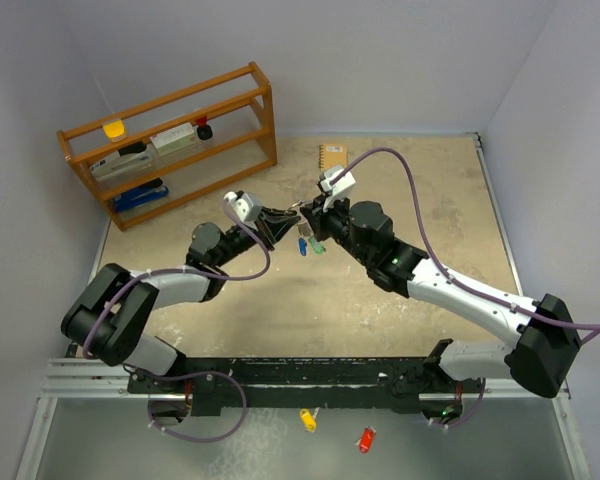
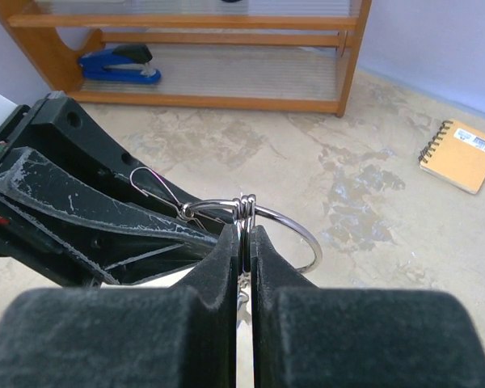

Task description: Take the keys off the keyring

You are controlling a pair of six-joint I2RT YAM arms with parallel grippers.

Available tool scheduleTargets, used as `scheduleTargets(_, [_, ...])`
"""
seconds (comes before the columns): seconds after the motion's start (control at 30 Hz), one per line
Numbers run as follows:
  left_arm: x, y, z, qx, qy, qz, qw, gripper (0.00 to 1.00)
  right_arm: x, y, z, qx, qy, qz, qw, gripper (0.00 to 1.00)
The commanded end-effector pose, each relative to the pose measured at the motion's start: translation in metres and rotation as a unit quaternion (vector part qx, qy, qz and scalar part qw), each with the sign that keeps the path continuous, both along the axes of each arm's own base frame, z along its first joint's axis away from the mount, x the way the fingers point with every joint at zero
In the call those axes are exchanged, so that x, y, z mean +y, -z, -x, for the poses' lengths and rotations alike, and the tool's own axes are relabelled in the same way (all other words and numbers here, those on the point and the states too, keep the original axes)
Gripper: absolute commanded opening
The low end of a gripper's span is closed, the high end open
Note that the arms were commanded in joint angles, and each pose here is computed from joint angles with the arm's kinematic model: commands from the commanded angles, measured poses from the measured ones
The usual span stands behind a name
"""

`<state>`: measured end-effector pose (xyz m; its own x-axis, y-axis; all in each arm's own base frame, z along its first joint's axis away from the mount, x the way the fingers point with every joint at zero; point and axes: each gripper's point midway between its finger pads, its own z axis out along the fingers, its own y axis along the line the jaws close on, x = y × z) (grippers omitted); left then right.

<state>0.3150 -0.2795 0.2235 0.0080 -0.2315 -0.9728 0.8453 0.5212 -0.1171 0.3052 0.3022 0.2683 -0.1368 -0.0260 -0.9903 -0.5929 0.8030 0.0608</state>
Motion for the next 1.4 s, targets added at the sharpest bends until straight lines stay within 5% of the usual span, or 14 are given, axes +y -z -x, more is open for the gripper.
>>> scheduleTargets(0.0, [0.013, -0.039, -0.013, -0.032, -0.050, -0.019, 0.998, 0.00, -0.004, -0.045, 0.001, -0.050, 0.008, -0.042, 0.998, 0.00])
scheduleTargets(0.1, [0.024, -0.053, -0.013, -0.044, -0.078, -0.048, 0.995, 0.00, -0.005, -0.045, 0.000, -0.059, 0.009, -0.038, 0.998, 0.00])
scheduleTargets(0.23, [0.039, -0.068, -0.009, -0.060, -0.112, -0.076, 0.989, 0.00, -0.009, -0.050, -0.002, -0.081, 0.016, -0.037, 0.996, 0.25])
scheduleTargets(0.53, [0.048, -0.098, 0.003, -0.078, -0.122, -0.076, 0.987, 0.00, -0.023, -0.024, 0.003, -0.087, 0.032, -0.035, 0.995, 0.55])
scheduleTargets(1.37, [0.033, -0.141, 0.027, -0.078, -0.076, -0.003, 0.994, 0.00, 0.015, 0.014, 0.022, -0.105, -0.070, -0.070, 0.990, 0.47])
